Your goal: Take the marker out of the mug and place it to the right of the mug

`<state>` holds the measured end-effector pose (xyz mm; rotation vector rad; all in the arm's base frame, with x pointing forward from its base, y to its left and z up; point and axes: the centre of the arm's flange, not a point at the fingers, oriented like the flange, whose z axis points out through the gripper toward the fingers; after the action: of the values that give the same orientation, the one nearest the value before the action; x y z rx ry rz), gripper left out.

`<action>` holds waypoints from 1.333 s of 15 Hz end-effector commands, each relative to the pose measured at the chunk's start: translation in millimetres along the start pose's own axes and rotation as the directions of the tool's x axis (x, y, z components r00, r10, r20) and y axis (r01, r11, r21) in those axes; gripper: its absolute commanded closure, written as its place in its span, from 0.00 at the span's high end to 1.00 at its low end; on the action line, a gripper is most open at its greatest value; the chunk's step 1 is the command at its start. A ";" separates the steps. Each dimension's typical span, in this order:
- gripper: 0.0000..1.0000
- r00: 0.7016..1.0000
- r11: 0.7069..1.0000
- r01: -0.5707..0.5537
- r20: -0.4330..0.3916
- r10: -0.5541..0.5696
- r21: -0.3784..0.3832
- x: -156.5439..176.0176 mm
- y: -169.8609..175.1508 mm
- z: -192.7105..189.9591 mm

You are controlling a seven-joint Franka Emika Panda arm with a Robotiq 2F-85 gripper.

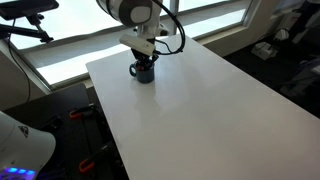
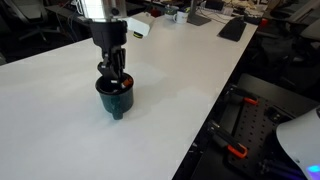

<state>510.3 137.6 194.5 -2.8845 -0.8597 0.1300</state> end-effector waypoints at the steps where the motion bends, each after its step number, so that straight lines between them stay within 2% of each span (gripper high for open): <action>1: 0.05 0.999 1.000 -0.006 -0.037 0.007 0.021 0.1 -2.5 -14.6; 7: 0.05 0.984 0.997 0.000 -0.180 0.012 0.071 10.5 -10.2 -71.6; 12: 0.05 0.964 0.997 0.010 -0.267 0.011 0.078 15.7 -8.4 -105.3; 16: 0.05 0.959 0.998 -0.008 -0.282 0.027 0.070 16.6 1.4 -110.0; 20: 0.05 0.962 0.996 -0.061 -0.263 0.077 0.067 15.6 27.8 -100.8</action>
<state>540.2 126.5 295.2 -2.7785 -0.7295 -0.2098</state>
